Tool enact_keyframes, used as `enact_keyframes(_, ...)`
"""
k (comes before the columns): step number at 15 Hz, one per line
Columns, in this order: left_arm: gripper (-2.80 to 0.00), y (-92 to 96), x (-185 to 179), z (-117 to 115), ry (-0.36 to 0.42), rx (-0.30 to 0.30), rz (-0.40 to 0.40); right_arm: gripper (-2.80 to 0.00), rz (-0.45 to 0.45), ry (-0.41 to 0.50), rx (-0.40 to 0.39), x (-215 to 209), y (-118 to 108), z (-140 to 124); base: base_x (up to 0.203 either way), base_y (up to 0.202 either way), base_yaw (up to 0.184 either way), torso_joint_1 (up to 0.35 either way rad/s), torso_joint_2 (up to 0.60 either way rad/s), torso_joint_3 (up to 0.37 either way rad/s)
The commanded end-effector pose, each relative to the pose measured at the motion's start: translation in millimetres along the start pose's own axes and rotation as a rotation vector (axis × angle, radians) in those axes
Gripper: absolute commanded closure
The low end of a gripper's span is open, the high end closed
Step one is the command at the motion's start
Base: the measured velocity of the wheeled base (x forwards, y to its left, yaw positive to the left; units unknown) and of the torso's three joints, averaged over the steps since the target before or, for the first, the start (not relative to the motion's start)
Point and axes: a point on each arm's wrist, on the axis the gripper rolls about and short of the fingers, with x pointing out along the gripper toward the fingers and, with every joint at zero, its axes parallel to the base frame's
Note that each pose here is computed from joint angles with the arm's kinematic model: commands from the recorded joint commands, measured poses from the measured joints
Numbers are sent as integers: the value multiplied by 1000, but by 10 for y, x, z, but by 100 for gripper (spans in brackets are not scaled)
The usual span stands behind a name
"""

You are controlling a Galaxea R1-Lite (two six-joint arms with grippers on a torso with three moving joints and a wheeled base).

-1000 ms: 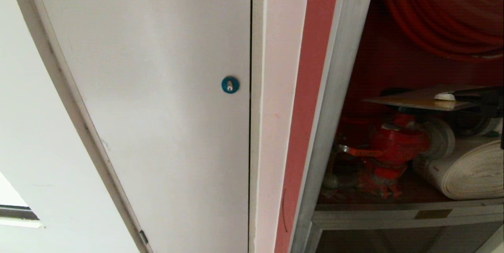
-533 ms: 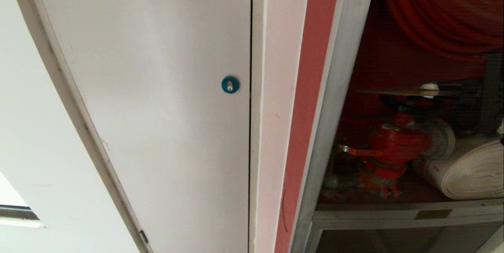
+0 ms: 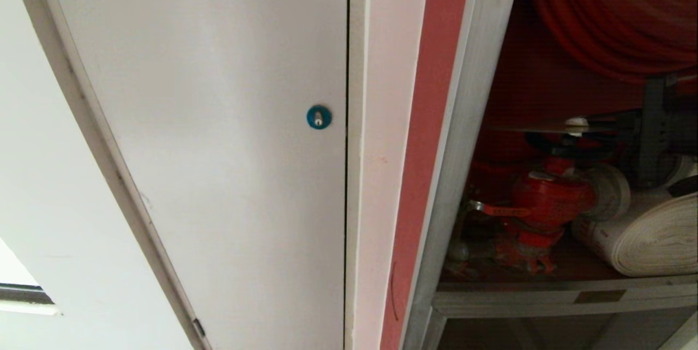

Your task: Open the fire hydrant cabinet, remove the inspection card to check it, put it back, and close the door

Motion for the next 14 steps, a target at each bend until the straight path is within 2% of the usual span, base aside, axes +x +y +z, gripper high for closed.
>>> enact_keyframes(1, 0, 0, 2, -4, 2, -1, 1, 0, -13, 8, 14, 62, -28, 27, 0, 0, 0, 0, 0, 0)
enact_keyframes(7, 0, 0, 2, -4, 2, 0, 0, 0, 27, 2, -16, 120, 19, 58, 0, 0, 0, 0, 0, 0)
enact_keyframes(11, 0, 0, 2, -4, 2, 1, 1, 0, 12, 53, -23, 226, 10, -65, 0, 0, 0, 0, 0, 0)
enact_keyframes(14, 0, 0, 2, -4, 2, -1, -1, 0, 9, 23, -28, 258, 31, -43, 0, 0, 0, 0, 0, 0)
